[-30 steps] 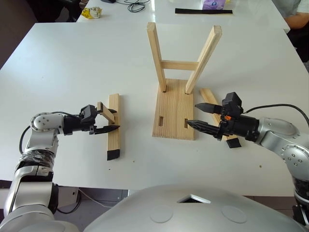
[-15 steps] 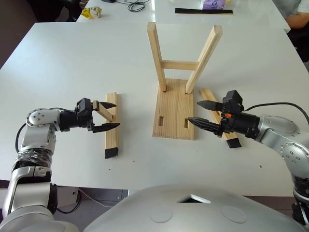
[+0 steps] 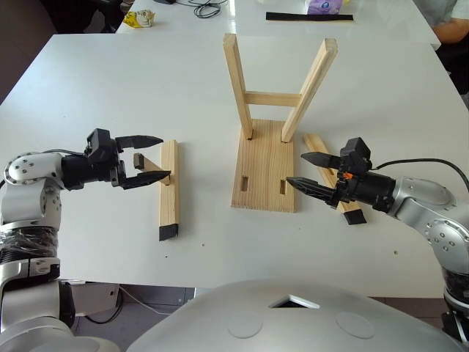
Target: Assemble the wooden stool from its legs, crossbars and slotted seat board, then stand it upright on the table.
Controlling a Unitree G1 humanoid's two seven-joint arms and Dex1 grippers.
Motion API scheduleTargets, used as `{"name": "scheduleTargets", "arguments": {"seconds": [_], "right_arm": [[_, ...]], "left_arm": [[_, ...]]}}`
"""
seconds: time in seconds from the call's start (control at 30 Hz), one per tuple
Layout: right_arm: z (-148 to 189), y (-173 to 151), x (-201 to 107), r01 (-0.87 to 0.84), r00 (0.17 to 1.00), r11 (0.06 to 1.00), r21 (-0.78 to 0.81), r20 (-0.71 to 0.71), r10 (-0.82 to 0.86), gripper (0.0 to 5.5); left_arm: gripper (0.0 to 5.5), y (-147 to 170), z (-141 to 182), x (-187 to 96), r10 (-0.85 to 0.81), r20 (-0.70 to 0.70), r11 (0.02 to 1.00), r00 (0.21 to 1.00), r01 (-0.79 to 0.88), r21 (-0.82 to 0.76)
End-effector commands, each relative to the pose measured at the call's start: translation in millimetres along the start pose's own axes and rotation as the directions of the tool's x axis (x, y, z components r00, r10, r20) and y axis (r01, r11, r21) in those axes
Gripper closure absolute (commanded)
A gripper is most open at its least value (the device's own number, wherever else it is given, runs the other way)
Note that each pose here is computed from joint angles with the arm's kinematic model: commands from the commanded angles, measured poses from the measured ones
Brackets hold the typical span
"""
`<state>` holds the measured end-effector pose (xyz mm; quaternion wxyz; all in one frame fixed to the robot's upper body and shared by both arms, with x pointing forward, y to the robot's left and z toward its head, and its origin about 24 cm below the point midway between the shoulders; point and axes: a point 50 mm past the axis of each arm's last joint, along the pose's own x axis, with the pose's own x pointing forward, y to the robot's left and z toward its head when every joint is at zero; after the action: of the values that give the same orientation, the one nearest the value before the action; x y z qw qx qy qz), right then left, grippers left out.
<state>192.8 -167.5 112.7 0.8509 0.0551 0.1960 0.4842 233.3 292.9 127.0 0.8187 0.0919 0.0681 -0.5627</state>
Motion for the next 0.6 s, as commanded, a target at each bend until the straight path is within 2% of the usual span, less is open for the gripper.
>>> {"name": "scheduleTargets", "arguments": {"seconds": [0.03, 0.2, 0.6], "right_arm": [[2.7, -0.5, -2.3, 0.016, 1.0, 1.0, -0.022, 0.008, -0.016, 1.31], [3.4, -0.8, -0.7, 0.014, 1.0, 1.0, -0.027, 0.011, -0.014, 1.31], [5.0, 1.7, 0.1, 0.002, 1.0, 0.999, -0.032, 0.021, -0.001, 1.31]], "left_arm": [[1.32, -0.6, 30.5, -0.4, -0.027, 0.053, 1.0, 0.998, 0.026, 0.012], [1.32, -1.7, 48.9, 12.6, -0.045, 0.149, 0.999, 0.988, 0.049, -0.02], [1.32, 4.5, 57.2, 22.6, -0.005, 0.214, 1.0, 0.977, 0.01, -0.023]]}}
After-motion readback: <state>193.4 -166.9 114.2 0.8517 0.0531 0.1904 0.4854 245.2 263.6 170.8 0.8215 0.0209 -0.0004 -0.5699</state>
